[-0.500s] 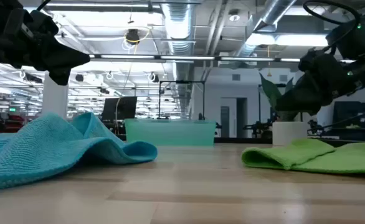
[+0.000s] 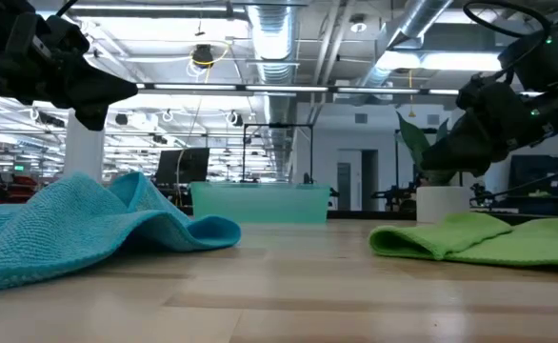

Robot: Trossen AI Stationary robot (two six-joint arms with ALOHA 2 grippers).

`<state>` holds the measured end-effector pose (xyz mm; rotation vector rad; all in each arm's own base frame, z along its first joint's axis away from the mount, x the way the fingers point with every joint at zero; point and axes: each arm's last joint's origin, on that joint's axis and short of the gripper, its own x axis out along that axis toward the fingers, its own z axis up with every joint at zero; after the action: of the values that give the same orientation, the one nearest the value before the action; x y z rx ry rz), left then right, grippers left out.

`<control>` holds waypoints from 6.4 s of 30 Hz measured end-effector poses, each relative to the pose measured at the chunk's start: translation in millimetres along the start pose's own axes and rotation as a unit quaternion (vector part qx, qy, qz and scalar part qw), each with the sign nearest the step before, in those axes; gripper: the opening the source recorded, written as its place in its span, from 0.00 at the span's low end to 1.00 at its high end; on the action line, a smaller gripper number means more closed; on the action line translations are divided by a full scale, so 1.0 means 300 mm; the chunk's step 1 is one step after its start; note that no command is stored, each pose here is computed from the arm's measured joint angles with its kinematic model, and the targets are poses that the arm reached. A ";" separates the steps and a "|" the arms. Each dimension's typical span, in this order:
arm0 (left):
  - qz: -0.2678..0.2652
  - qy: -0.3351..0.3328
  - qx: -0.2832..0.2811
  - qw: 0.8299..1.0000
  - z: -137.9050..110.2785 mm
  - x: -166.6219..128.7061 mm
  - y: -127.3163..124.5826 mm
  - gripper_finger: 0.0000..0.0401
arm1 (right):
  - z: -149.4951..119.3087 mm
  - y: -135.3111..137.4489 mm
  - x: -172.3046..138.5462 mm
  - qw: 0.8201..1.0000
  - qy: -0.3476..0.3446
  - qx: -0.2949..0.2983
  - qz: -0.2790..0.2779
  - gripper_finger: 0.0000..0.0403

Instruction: Roll microfiber towels into tight, uniform cylinder then place into a basket

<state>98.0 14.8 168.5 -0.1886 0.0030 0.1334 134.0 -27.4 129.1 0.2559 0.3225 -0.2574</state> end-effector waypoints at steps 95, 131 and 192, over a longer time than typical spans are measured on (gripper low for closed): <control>0.003 0.000 0.000 1.000 0.000 0.000 0.001 0.02 | 0.000 0.000 0.000 1.000 0.000 0.000 0.000 0.51; 0.005 0.004 0.011 1.000 -0.003 0.000 0.001 0.02 | 0.000 0.000 0.000 1.000 0.000 0.000 0.000 0.51; -0.038 0.054 -0.050 0.997 -0.033 0.020 -0.039 0.50 | 0.000 0.000 0.000 1.000 0.000 0.000 0.000 0.51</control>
<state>105.6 2.4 161.0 -0.2960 0.0963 0.0470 134.0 -27.4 129.0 0.2557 0.3228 -0.2575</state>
